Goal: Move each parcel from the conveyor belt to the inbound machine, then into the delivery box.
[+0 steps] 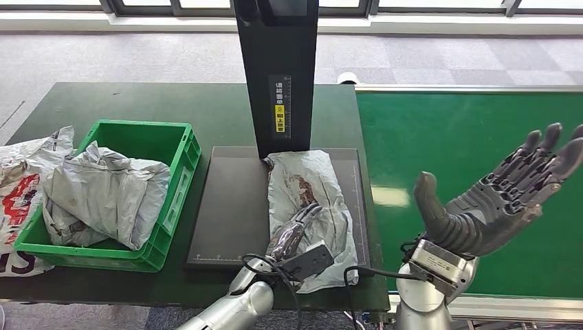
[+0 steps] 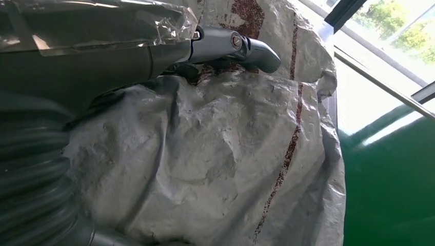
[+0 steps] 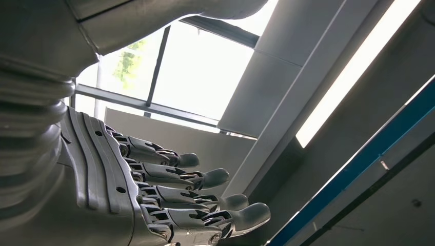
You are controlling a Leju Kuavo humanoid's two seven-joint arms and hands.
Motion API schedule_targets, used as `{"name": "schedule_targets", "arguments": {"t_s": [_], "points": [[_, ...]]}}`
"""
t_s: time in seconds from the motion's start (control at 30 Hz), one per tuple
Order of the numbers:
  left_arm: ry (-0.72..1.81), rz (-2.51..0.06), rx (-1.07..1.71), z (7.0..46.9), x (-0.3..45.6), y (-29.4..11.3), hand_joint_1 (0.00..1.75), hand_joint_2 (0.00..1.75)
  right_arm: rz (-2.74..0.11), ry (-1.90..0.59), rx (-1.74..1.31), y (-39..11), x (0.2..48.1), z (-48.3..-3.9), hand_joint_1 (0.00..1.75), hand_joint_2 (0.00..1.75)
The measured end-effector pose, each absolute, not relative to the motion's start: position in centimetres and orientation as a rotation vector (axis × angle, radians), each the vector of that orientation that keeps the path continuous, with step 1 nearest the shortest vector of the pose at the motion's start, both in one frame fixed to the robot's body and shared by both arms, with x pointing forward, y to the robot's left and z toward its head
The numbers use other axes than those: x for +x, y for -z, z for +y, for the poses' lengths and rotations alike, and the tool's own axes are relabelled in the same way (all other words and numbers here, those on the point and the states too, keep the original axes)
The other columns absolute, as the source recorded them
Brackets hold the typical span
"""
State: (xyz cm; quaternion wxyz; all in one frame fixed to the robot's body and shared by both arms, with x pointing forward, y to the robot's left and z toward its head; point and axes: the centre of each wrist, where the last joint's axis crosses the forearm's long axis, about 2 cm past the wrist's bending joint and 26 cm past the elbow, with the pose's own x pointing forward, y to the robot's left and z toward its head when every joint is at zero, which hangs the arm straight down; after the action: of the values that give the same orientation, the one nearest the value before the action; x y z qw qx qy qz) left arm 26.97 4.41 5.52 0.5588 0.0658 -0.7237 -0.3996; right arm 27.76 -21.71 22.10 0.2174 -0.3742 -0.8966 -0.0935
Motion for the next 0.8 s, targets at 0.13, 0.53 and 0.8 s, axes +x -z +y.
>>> {"name": "schedule_targets", "arguments": {"t_s": [0.13,0.53,0.8], "points": [[0.978,-1.668,0.175,4.6,26.9,-5.2,0.87,1.75,-2.479,0.257,-1.035,-22.0,27.7,-21.7,0.0,1.75],[1.061,-1.635,0.231,5.1,27.2,-4.8,1.75,1.75,-2.473,0.256,-1.031,-21.8,27.6,-21.7,0.0,1.75],[1.062,-1.7,0.378,5.6,27.4,-4.9,1.75,1.75,-2.468,0.25,-1.026,-21.6,27.7,-21.6,0.0,1.75]]}}
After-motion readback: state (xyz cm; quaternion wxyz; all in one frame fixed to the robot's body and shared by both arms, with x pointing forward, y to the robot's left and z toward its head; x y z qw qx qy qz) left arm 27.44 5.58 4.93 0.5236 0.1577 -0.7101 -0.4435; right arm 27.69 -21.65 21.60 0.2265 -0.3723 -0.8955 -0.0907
